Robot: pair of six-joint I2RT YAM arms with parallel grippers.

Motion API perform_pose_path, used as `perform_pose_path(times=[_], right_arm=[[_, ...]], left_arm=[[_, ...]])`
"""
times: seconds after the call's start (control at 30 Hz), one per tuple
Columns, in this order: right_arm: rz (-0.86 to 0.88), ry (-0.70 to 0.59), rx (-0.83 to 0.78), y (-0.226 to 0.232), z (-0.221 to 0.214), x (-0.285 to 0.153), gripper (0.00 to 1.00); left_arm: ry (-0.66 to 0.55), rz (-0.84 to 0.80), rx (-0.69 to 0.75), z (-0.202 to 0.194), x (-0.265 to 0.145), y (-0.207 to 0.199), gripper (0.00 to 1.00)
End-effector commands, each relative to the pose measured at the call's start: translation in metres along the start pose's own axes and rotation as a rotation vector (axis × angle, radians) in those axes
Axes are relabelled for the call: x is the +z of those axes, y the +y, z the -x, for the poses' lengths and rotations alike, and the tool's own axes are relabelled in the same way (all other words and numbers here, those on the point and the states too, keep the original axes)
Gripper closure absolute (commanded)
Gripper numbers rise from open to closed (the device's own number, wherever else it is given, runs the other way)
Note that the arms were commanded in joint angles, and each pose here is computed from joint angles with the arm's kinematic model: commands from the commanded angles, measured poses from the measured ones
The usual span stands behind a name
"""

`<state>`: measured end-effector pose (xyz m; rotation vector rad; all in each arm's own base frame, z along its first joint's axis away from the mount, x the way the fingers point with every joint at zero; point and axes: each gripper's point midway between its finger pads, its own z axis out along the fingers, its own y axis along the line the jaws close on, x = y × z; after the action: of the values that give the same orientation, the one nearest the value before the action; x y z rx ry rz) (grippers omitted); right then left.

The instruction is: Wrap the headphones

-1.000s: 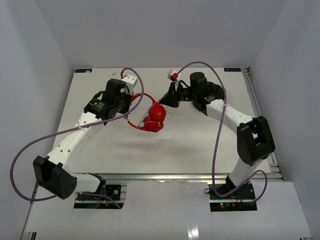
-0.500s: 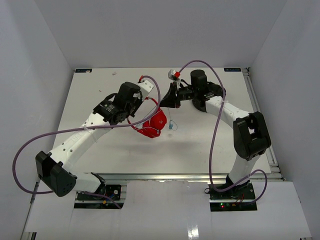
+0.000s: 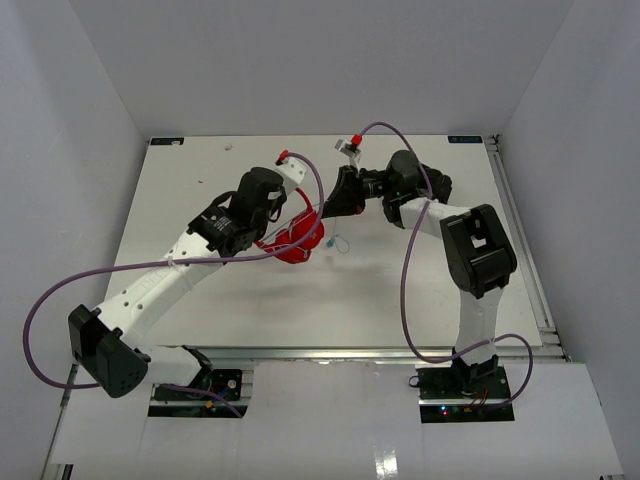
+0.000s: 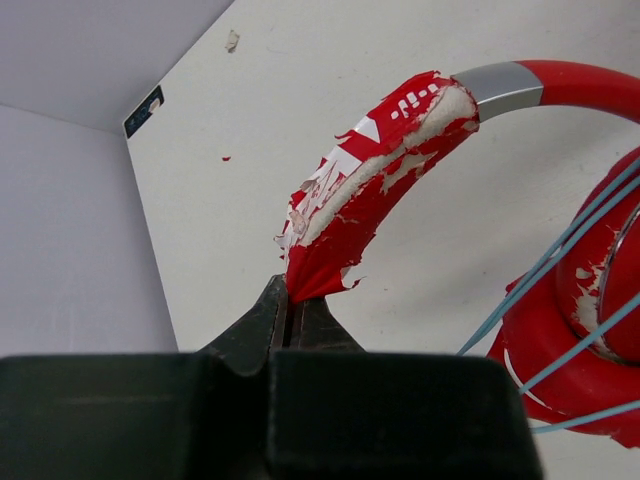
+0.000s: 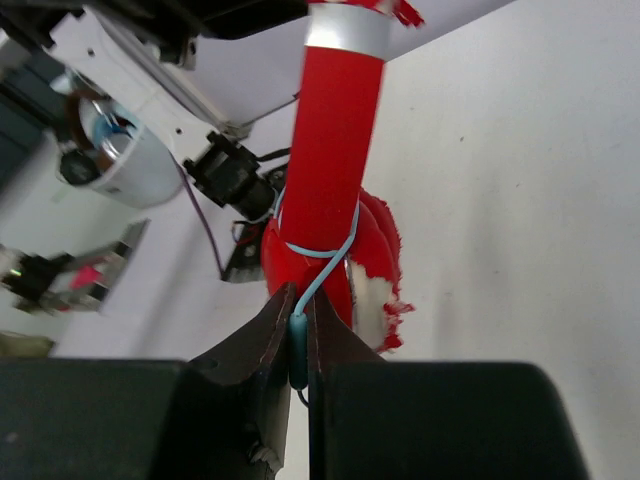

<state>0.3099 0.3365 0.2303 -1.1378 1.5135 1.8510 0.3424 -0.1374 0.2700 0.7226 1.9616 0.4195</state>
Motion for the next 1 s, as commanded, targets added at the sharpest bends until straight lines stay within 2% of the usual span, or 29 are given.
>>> perform_pose_path(times=[0.0,0.27,0.5,0.73,0.97], right_arm=[[0.083,0.009,-0.224,0.025,0.014,-0.006,0.92],[0.085,0.006,-0.236,0.028,0.018,-0.006,0.92],[0.091,-0.005,-0.253,0.042,0.039,-0.005,0.83],[0.102,-0.03,-0.227,0.048,0.042,0.0,0.72],[0.116,-0.03,-0.237,0.056,0.045,0.004,0.69]], left_arm=[[-0.029,0.119,-0.043,0.005,-0.012,0.03,1.0],[-0.012,0.124,-0.018,0.002,0.0,0.023,1.0],[-0.006,0.111,-0.019,0.004,0.008,0.015,1.0],[0.028,0.221,-0.072,0.014,0.017,0.029,1.0],[0.089,0.253,-0.125,0.013,0.038,0.024,1.0]])
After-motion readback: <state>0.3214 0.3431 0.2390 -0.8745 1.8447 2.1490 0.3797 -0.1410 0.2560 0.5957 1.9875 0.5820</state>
